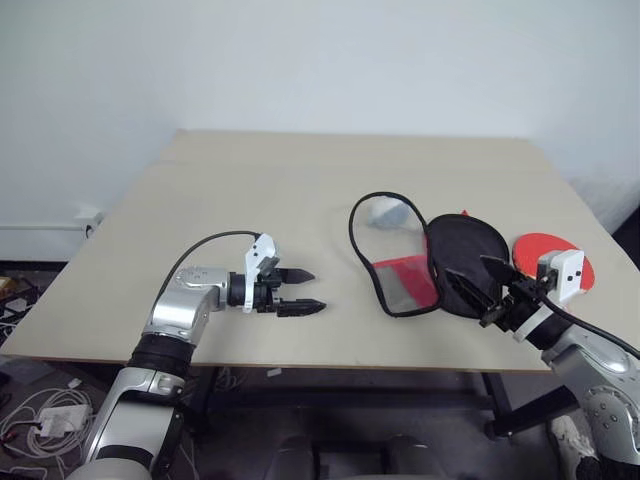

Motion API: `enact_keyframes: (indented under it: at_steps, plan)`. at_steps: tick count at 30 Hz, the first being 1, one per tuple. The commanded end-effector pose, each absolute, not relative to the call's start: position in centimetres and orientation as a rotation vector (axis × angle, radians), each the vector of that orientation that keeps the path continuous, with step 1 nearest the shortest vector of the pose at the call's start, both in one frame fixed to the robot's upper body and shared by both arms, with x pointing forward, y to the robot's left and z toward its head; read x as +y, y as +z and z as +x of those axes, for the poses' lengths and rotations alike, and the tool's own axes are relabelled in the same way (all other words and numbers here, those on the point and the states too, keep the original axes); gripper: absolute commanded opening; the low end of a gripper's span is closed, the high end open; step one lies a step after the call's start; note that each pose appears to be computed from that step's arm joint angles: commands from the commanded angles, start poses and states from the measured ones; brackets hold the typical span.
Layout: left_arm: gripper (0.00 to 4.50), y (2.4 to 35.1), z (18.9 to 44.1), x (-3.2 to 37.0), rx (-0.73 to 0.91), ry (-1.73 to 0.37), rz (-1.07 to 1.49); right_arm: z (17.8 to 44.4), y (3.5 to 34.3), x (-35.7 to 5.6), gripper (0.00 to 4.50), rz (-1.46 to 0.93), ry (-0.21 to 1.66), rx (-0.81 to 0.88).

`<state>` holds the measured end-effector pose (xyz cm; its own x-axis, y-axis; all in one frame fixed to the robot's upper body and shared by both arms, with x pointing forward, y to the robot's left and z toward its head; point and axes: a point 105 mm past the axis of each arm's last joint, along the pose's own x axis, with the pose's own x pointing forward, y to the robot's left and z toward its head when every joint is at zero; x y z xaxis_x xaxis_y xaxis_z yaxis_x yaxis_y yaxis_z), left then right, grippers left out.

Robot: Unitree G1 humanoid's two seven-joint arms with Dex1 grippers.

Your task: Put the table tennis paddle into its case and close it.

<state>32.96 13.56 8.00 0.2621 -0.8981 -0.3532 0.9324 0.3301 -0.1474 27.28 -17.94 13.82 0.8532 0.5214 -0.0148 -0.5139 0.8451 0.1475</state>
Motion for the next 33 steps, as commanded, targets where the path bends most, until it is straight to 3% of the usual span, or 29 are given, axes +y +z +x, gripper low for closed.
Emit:
enact_keyframes:
  at_steps: [1,8,21,29,33]
  plan:
    - [4.50,9.5,33.9,12.5,0.343,-1.260,0.153,27.4,15.1,-17.9,4.47,0.128,0.548,-0.009]
    - [4.50,11.4,34.6,10.8,0.273,-1.293,0.130,27.4,14.9,-19.1,4.47,0.140,0.482,-0.002]
    - [4.50,13.0,31.9,6.3,0.233,-1.438,0.065,29.1,11.1,-33.4,4.47,0.087,-0.214,0.206]
    - [4.50,12.5,31.7,5.1,0.223,-1.452,0.055,29.9,8.1,-36.2,4.47,0.124,-0.351,0.430]
    - [4.50,12.4,31.7,4.6,0.208,-1.454,0.048,30.7,7.3,-35.2,4.47,0.201,-0.277,0.501]
